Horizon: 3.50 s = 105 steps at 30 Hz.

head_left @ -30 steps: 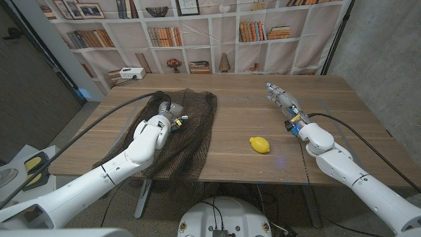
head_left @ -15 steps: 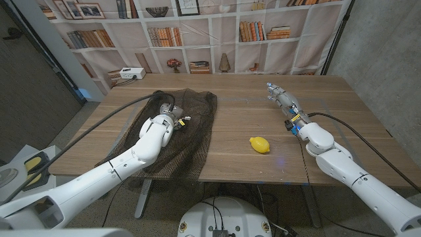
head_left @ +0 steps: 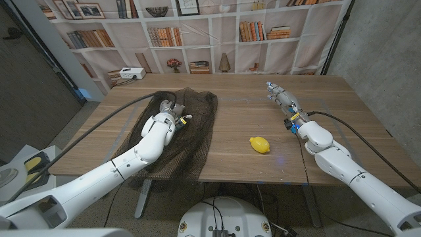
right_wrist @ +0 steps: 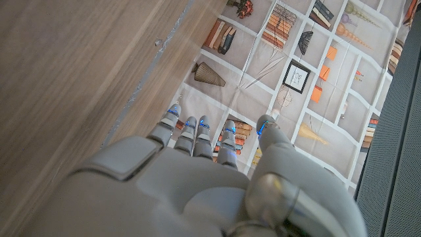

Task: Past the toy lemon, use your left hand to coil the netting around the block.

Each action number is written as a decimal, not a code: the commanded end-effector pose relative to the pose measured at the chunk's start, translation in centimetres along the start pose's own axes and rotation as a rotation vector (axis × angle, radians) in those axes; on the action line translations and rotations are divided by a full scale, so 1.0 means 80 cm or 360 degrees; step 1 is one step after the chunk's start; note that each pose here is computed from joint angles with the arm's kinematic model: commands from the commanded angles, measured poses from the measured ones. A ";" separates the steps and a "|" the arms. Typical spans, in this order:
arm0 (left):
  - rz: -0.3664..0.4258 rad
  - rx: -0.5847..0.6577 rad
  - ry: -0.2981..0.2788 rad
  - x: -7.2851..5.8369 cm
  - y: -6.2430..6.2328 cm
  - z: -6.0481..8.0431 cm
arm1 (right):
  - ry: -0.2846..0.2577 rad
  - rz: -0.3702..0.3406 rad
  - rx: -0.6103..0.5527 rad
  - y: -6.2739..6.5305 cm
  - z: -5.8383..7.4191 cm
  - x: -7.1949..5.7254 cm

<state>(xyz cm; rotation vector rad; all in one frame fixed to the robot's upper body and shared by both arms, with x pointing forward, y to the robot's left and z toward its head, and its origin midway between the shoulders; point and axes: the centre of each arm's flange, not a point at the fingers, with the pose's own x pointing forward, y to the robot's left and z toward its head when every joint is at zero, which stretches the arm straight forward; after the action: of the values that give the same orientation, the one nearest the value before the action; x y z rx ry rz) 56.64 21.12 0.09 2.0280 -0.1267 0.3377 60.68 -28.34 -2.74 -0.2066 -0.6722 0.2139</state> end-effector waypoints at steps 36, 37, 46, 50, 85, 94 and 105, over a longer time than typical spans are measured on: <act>0.0113 0.0038 -0.0038 0.101 0.089 -0.037 | 0.0004 0.0093 -0.0068 0.018 0.016 0.008; 0.0114 0.0054 -0.0044 0.105 0.090 -0.037 | 0.0007 0.0093 -0.0072 0.019 0.016 0.007; 0.0139 0.0210 -0.0095 0.140 0.099 -0.022 | 0.0020 0.0093 -0.0090 0.025 0.020 0.004; 0.0133 0.0215 -0.0157 0.151 0.104 -0.013 | 0.0029 0.0094 -0.0097 0.027 0.021 0.004; 0.0189 0.0447 -0.0580 0.179 0.113 0.097 | 0.0056 0.0060 -0.0102 0.037 0.021 -0.004; 0.0076 0.0263 -0.0723 0.188 0.117 0.114 | 0.0069 0.0039 -0.0104 0.035 0.020 -0.010; -0.0055 -0.0018 -0.0849 0.192 0.114 0.122 | 0.0080 0.0033 -0.0109 0.032 0.018 -0.008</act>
<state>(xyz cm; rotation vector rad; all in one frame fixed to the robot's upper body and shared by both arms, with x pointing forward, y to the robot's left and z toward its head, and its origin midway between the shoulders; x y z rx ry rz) 70.39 9.71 8.27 2.2028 -0.4360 -0.1149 58.84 -25.64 -2.65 -0.2817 -0.6346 0.2128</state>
